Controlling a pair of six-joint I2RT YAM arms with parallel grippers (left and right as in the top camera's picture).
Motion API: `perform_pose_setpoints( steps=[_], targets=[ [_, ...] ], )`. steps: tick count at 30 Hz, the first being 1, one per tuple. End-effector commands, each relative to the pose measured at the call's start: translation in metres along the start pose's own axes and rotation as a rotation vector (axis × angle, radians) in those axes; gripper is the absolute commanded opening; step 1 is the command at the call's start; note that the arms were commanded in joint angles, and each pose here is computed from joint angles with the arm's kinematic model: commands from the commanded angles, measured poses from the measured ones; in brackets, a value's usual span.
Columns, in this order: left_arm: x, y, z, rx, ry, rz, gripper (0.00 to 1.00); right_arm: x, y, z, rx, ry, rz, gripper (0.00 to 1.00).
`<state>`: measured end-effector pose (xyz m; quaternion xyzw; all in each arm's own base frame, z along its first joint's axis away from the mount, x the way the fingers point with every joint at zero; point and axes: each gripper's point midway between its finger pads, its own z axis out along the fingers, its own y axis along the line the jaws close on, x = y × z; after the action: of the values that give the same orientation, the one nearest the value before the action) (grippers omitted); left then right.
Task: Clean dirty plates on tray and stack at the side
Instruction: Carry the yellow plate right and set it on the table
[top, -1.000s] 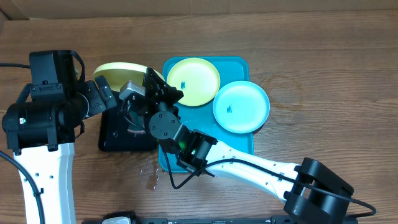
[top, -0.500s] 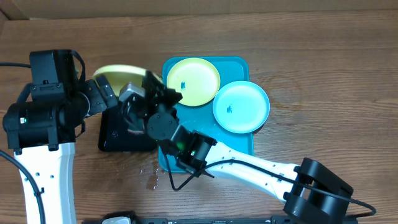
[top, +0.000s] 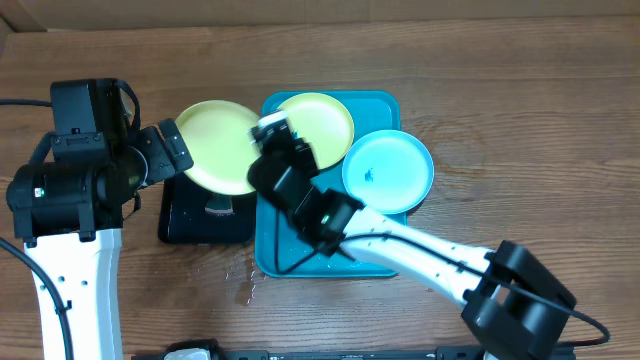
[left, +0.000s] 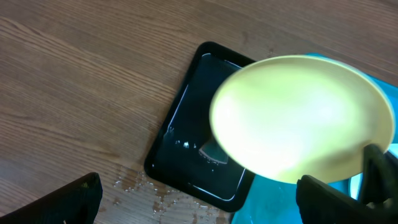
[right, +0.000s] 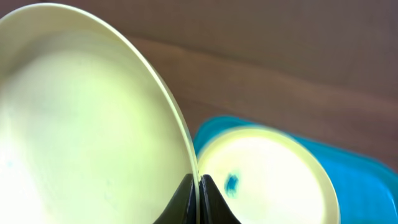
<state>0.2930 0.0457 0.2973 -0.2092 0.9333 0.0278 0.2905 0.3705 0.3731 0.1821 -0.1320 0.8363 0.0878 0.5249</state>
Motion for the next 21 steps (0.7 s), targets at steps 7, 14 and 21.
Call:
perform_pose_setpoints(
  steps=[7,14,21],
  targets=[
    [-0.004,-0.004,-0.004,0.017,-0.014,-0.016,1.00,-0.054,-0.097,-0.041,-0.039,0.101,0.437,0.04],
    [-0.004,-0.004,-0.004,0.018,-0.014,-0.016,0.99,-0.025,-0.202,-0.040,-0.005,0.308,0.671,0.04],
    [-0.004,-0.004,-0.004,0.017,-0.014,-0.016,1.00,0.023,-0.317,-0.057,0.228,0.421,0.907,0.04]
  ],
)
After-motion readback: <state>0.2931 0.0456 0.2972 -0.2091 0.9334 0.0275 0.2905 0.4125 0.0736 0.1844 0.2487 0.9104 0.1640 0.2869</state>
